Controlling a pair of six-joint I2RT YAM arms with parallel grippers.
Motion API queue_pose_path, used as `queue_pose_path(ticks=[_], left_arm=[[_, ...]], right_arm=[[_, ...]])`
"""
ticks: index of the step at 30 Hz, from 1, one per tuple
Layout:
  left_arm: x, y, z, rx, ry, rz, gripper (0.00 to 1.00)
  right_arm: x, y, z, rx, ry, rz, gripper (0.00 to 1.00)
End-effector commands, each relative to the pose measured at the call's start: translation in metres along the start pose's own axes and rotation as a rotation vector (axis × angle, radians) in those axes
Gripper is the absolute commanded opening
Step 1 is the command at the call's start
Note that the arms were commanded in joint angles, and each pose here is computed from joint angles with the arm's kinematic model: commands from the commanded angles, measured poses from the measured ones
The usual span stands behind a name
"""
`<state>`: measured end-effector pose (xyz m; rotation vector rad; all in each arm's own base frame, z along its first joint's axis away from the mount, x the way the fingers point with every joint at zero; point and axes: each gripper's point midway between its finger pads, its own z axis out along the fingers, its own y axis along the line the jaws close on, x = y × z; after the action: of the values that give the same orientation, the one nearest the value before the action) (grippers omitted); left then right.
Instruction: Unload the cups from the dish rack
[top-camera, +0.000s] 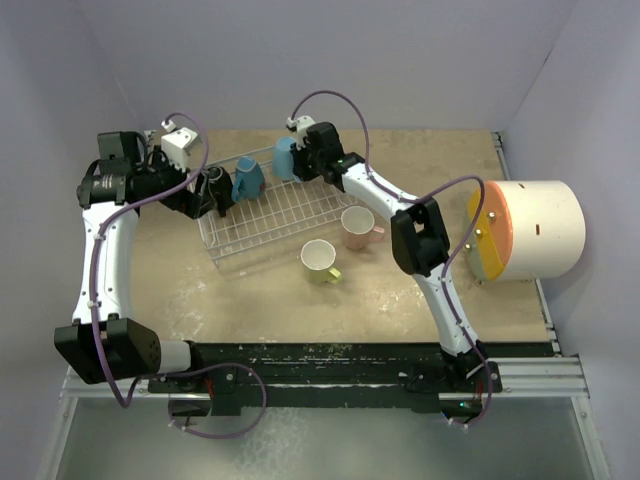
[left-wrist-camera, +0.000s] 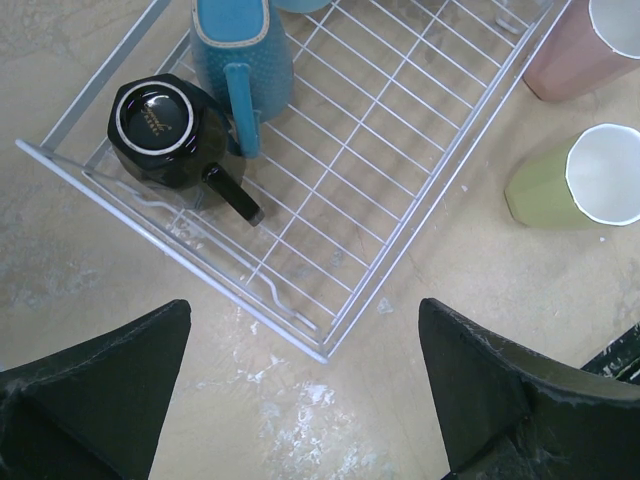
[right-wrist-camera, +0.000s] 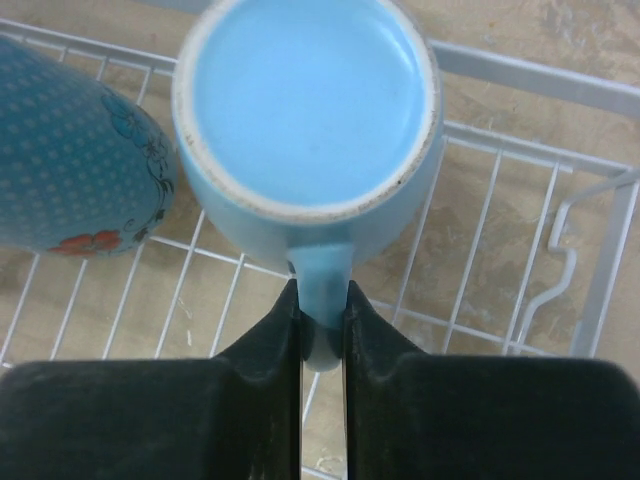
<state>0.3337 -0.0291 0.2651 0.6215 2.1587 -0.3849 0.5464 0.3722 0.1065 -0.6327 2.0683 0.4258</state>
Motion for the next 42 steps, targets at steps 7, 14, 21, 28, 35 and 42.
queue_pose_path(ticks=[7, 14, 21, 28, 35, 42], left_arm=[[-0.012, -0.004, -0.004, -0.011, -0.123, 0.213, 0.99], [-0.034, -0.027, -0.011, 0.057, -0.294, 0.474, 1.0], [-0.06, -0.073, -0.034, 0.116, -0.47, 0.818, 1.0], [-0.095, -0.103, -0.078, -0.04, -0.668, 1.137, 0.98], [-0.076, -0.146, -0.098, 0.013, -0.757, 1.401, 0.94], [-0.069, -0.148, -0.1, 0.0, -0.728, 1.465, 0.94]], right_arm=[[-0.093, 0.022, -0.062, -0.062, -0.232, 0.039, 0.0], [-0.154, 0.049, -0.159, -0.172, -0.355, 0.15, 0.0], [-0.161, 0.097, -0.265, -0.423, -0.378, 0.383, 0.0], [-0.129, 0.142, -0.341, -0.709, -0.377, 0.632, 0.0], [-0.122, 0.186, -0.382, -0.828, -0.355, 0.708, 0.0], [-0.115, 0.219, -0.391, -0.986, -0.306, 0.821, 0.0]])
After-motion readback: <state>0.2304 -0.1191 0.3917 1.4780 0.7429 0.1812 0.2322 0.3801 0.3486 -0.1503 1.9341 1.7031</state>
